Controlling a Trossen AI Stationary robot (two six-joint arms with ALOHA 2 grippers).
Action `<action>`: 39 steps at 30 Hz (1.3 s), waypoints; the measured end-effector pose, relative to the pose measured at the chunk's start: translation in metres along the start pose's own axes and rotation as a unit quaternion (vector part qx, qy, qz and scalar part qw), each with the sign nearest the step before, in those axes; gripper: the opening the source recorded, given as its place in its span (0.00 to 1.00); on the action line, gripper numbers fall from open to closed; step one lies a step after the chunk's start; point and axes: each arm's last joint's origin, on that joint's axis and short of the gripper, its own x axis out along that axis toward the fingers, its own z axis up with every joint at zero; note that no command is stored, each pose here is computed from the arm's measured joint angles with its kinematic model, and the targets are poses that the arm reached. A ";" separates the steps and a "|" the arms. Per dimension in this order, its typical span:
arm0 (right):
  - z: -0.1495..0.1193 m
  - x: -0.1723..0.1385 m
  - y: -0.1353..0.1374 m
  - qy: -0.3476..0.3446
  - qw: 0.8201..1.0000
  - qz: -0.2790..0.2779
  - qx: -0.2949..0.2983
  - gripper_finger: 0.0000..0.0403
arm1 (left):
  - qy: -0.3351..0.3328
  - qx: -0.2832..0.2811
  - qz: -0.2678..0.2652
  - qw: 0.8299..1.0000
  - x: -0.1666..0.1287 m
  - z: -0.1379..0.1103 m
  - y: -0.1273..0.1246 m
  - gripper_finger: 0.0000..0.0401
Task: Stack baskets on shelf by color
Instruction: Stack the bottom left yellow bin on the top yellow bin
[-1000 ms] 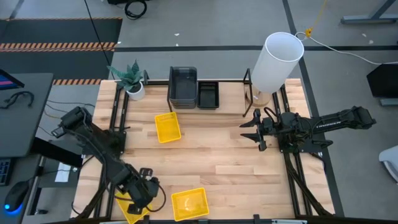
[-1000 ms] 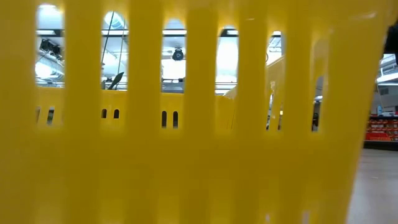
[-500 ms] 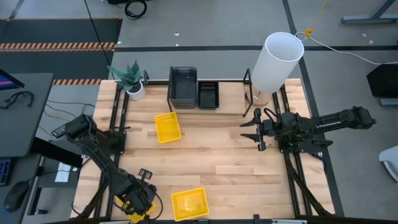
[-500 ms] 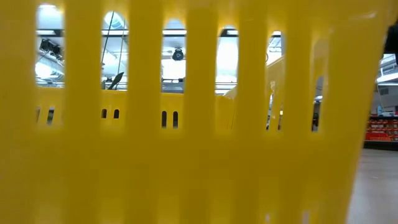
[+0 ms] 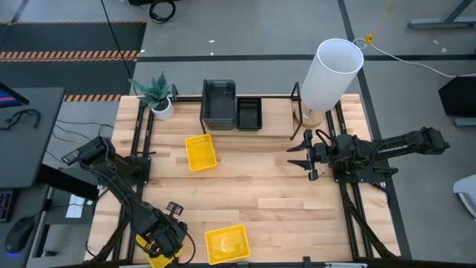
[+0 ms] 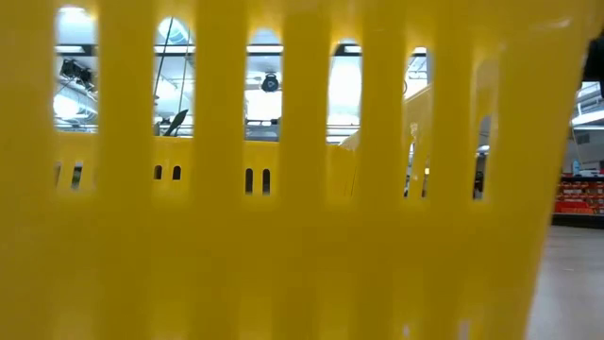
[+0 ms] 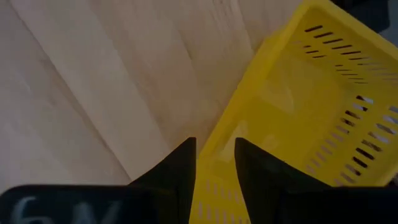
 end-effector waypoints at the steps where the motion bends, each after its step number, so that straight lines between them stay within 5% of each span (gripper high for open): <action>1: 0.000 0.000 0.000 0.000 1.000 0.000 0.000 0.45 | -0.001 0.009 0.004 1.000 0.001 0.000 0.000 0.29; 10: 0.000 0.000 0.000 0.000 1.000 0.002 0.000 0.45 | 0.041 0.090 0.024 0.995 0.029 0.002 -0.007 0.27; 16: 0.000 0.000 0.000 0.000 1.000 0.001 0.000 0.45 | 0.048 0.132 0.035 0.989 0.031 0.001 -0.007 0.04; 22: 0.000 0.000 0.000 0.000 1.000 0.002 0.000 0.45 | 0.038 0.165 0.119 0.978 0.018 -0.003 0.003 0.02; 33: 0.000 0.000 0.000 0.000 1.000 -0.004 -0.002 0.45 | -0.029 0.149 0.247 0.957 -0.056 -0.018 0.059 0.02; 39: 0.000 0.000 0.000 0.001 1.000 -0.008 -0.001 0.45 | 0.037 0.177 0.334 0.925 -0.076 -0.024 0.111 0.02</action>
